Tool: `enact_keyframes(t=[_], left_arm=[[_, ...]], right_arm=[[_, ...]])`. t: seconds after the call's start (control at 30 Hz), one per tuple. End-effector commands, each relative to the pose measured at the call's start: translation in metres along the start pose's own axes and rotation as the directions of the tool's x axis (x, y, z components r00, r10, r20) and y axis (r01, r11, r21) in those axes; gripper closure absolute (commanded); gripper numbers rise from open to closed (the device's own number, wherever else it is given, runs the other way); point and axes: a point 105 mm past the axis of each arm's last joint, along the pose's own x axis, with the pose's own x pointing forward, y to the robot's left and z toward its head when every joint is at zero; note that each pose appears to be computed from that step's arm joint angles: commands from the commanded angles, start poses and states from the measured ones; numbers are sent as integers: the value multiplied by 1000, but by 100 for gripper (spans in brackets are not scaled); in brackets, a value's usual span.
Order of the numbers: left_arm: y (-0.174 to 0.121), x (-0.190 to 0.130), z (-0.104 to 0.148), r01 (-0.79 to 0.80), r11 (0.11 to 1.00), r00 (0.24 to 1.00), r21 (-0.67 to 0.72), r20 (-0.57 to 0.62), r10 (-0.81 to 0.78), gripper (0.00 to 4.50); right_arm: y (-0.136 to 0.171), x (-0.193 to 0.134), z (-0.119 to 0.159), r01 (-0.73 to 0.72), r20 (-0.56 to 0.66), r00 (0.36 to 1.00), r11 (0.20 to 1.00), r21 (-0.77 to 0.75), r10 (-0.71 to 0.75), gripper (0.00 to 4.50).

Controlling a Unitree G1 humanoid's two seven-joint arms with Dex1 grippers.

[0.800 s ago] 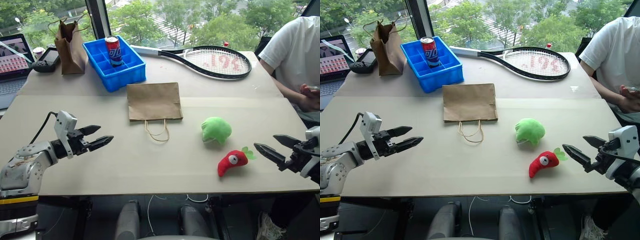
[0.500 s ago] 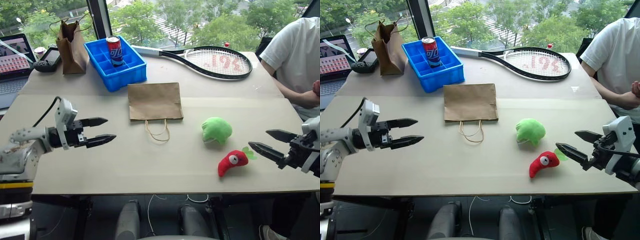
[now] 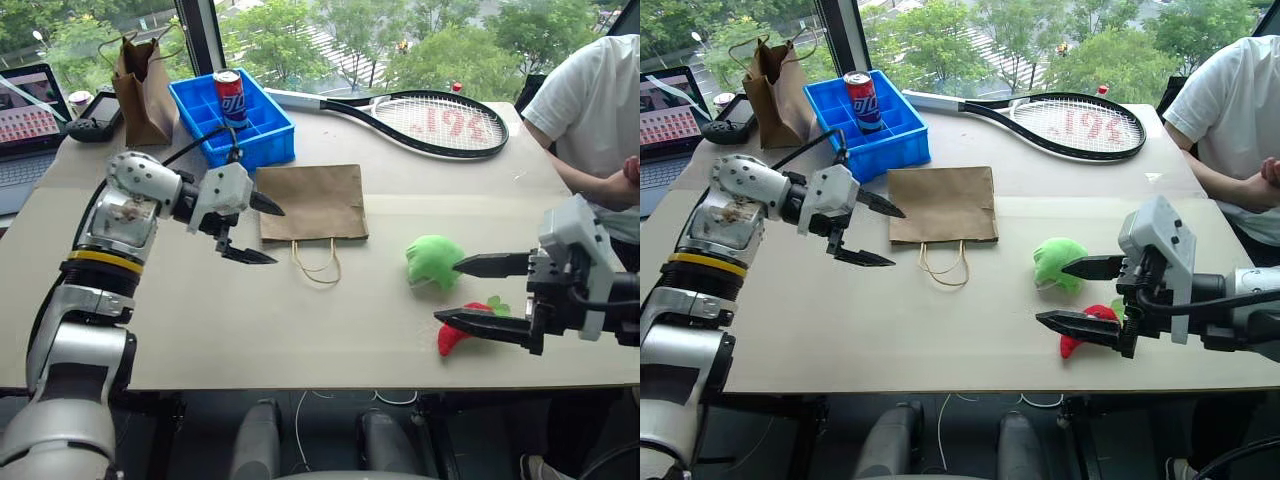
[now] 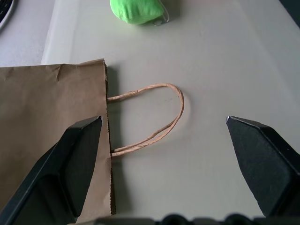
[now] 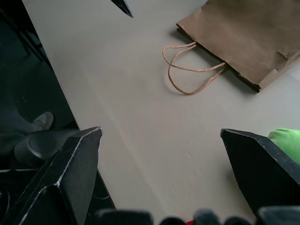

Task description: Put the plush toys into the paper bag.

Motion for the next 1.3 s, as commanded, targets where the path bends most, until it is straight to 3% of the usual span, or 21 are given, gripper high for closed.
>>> enact_keyframes(t=[0.03,0.33,0.5,0.6,0.77,0.97,1.07,1.3], left_arm=[[7,19,-8,-19,991,998,133,-56,26,0],[9,47,-19,-17,988,999,150,-48,25,0],[10,52,-20,-9,991,999,135,-43,15,128],[11,53,-18,-9,993,1000,119,-24,12,240],[23,47,16,17,995,968,-96,250,7,439],[32,31,49,81,974,915,-212,403,12,439],[35,30,69,92,964,900,-250,436,27,450],[23,31,97,93,962,874,-257,484,45,450]], right_arm=[[4,4,1,35,21,999,999,9,-36,1],[-6,-11,-11,188,4,982,982,34,-188,1],[-2,-13,-14,194,10,981,980,40,-194,0],[0,-12,-15,193,11,981,980,42,-194,0],[2,-6,-20,190,7,982,980,51,-191,0],[9,15,-29,162,28,986,982,93,-165,0],[4,37,-31,189,79,976,972,141,-201,67],[-20,88,-30,314,118,935,937,152,-333,311]])
